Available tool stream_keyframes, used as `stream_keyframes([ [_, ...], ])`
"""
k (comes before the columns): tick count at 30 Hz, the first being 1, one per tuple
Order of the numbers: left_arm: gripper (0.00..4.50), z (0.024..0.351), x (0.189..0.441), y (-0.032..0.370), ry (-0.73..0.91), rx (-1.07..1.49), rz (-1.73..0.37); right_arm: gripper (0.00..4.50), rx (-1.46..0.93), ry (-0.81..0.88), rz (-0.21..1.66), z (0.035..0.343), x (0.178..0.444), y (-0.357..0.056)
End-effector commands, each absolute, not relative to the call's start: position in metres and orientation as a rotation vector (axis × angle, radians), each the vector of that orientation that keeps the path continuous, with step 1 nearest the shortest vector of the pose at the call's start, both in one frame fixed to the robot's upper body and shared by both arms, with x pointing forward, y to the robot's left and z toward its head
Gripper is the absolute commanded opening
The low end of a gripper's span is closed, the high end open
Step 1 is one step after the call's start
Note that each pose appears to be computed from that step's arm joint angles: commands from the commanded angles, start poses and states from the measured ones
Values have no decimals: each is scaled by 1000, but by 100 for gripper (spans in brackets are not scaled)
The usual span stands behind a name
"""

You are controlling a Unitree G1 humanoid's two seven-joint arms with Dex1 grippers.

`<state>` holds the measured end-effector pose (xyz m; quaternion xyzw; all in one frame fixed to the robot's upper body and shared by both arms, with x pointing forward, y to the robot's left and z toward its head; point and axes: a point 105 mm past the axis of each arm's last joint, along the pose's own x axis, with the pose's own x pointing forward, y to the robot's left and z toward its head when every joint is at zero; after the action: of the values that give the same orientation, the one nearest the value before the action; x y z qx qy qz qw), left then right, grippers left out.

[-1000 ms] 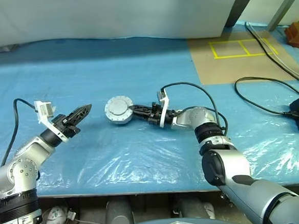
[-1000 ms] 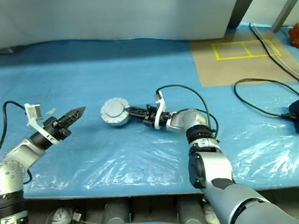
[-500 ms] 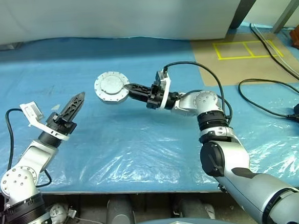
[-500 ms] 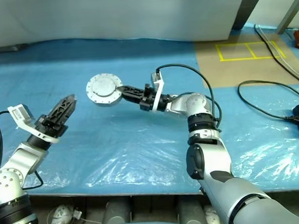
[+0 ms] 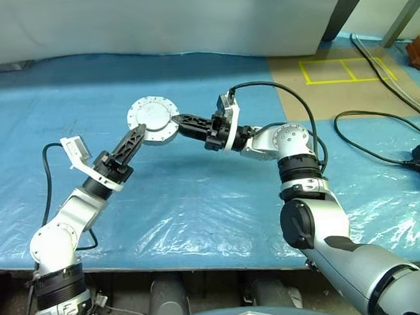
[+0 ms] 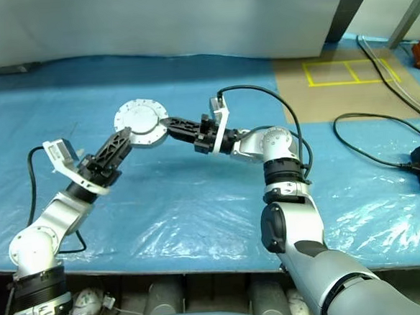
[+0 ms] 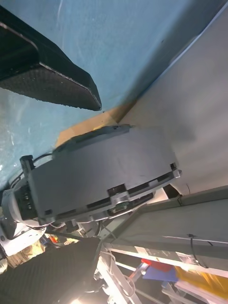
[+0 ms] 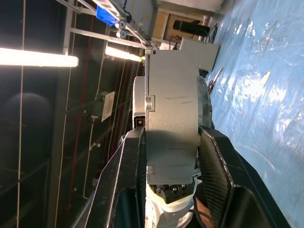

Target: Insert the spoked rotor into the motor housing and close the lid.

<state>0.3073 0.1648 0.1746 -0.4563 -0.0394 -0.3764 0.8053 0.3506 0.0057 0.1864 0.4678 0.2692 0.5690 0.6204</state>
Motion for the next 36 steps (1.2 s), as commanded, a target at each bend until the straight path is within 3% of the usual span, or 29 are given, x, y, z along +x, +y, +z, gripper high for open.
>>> stream_keyframes([
  [1, 445, 187, 310, 151, -121, -980, -861, 122, 1072, 526, 1408, 213, 344, 7],
  [13, 445, 185, 333, 146, -128, -1006, -802, 122, 1062, 540, 1395, 209, 343, 8],
  [16, 388, 186, 329, 141, -124, -1006, -843, 122, 1062, 544, 1388, 207, 343, 8],
  [19, 291, 180, 332, 137, -89, -987, -821, 122, 1059, 549, 1377, 205, 344, 9],
  [24, 268, 172, 337, 140, -76, -999, -773, 122, 1041, 593, 1359, 198, 343, 13],
  [32, 268, 176, 343, 146, -103, -994, -730, 122, 1007, 571, 1327, 195, 347, 15],
  [36, 268, 190, 357, 169, -184, -1054, -647, 256, 1036, 587, 1329, 195, 347, 15],
])
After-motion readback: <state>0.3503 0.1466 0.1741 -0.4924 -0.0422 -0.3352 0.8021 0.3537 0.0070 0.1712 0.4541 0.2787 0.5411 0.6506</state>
